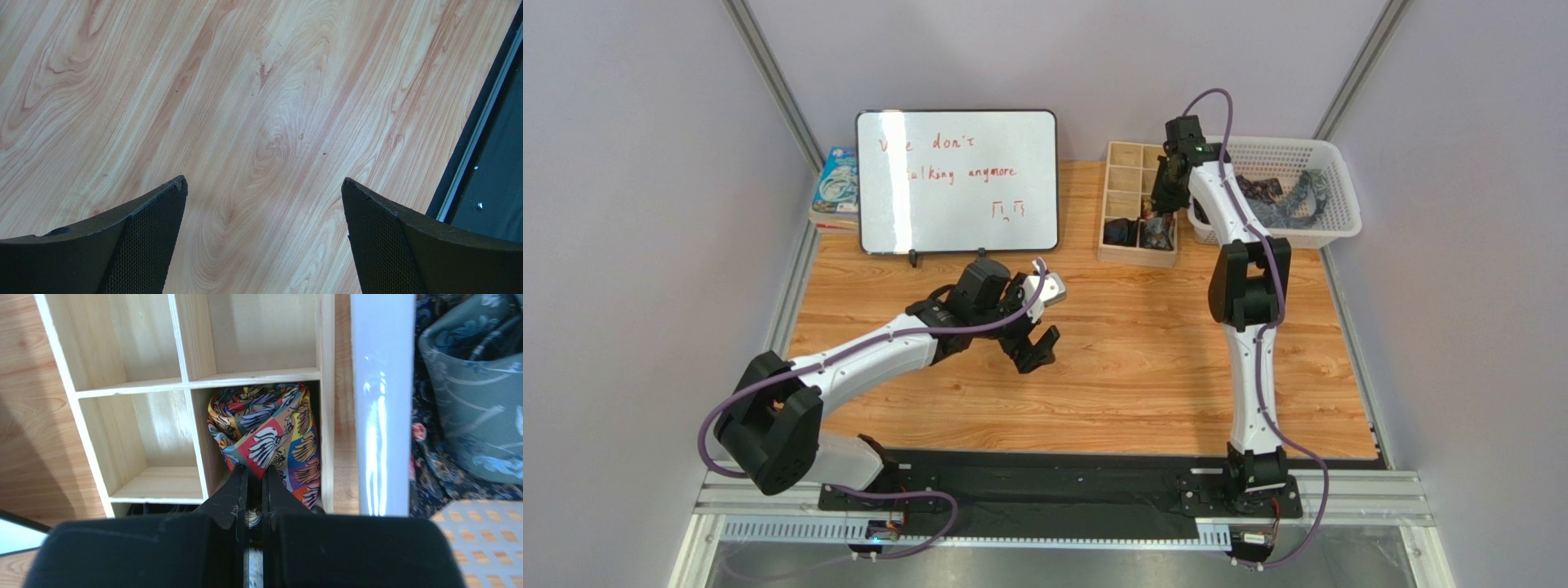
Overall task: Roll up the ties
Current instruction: Place the tie in the storage box, then reset both arms
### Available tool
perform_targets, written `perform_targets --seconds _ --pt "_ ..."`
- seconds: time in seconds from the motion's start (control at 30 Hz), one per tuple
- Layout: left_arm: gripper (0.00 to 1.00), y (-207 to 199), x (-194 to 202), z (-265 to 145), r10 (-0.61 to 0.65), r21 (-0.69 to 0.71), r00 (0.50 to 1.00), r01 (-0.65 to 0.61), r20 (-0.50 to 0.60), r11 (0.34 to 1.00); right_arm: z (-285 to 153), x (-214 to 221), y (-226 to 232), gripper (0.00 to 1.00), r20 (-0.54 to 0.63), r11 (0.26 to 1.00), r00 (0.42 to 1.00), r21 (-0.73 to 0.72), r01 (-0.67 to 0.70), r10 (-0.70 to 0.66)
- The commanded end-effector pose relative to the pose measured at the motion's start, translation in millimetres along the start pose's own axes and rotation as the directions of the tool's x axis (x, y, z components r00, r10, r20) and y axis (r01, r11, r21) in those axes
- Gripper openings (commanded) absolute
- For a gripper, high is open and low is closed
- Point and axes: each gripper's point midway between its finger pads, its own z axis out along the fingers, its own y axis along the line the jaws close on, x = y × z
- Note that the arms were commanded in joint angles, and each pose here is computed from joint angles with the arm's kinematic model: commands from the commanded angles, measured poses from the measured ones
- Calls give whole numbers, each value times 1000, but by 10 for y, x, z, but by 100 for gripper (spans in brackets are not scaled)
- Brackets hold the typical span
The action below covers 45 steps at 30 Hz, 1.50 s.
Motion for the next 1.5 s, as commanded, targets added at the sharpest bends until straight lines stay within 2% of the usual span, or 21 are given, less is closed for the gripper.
perform_targets --seconds 0.0,0.1,0.13,0.23,0.47,0.6,0.63,0.73,0.77,0.8,0.83,0.87,0.9,0.93,1.03,1.13,1.23,1.27,1.37,1.47 --pt "100 9 -88 -65 9 -8 999 -8 33 1000 152 10 -54 11 -21 999 999 -13 -36 36" --pt "99 42 -61 -64 -3 -21 1000 4 20 1000 77 -55 133 22 -12 994 1000 -105 -25 24" --pt "99 49 -70 -66 -9 -20 1000 9 19 1000 -12 -144 187 29 15 991 1000 -130 -18 20" --pt "100 89 -124 -83 -16 -24 1000 16 20 1000 -314 -382 313 40 94 983 996 -185 13 4" --pt "99 268 -387 -237 -20 -51 998 23 58 998 -1183 -825 479 56 273 960 961 -257 108 -35" --pt "99 422 -562 -402 -27 -99 996 36 87 994 -1644 -855 595 80 315 931 948 -327 160 -52" --pt "99 488 -689 -464 -22 -120 994 35 104 992 -1744 -836 627 90 318 921 947 -349 170 -55" --pt "99 759 -712 -585 -121 -178 989 135 85 975 -1996 -766 613 99 332 911 940 -359 202 -77" --pt "99 817 -831 -680 -158 -174 983 173 95 969 -2029 -735 592 100 335 910 937 -351 219 -96" --pt "99 1030 -783 -726 -236 -200 967 250 92 947 -1994 -640 537 100 311 915 944 -341 215 -106" --pt "99 1152 -971 -842 -261 -207 956 285 133 936 -2124 -612 506 100 319 915 941 -337 223 -111" --pt "99 1181 -958 -900 -323 -185 938 342 123 922 -2161 -558 479 100 315 914 941 -332 232 -124" --pt "99 1389 -907 -962 -392 -213 910 412 131 886 -2187 -510 434 100 315 915 938 -319 248 -145" --pt "99 1512 -1055 -1094 -395 -234 903 426 169 874 -2209 -379 355 100 293 920 943 -305 245 -154" --pt "99 1801 -1031 -1350 -457 -310 867 498 199 810 -2227 -78 204 100 252 918 948 -292 267 -196" --pt "99 1981 -784 -1547 -472 -467 869 483 151 741 -2166 313 40 100 174 919 962 -301 256 -212" --pt "99 1895 -432 -1591 -508 -529 859 461 65 712 -2095 627 -63 100 128 915 964 -309 261 -232" --pt "100 1836 -406 -1654 -504 -537 861 459 72 708 -2056 831 -134 100 94 918 967 -306 253 -235" --pt "99 1682 -182 -1660 -519 -543 853 461 53 702 -2034 1059 -191 100 75 917 969 -315 247 -235" --pt "99 1542 -57 -1668 -538 -535 842 478 52 696 -2062 1146 -195 100 76 913 971 -331 239 -227"
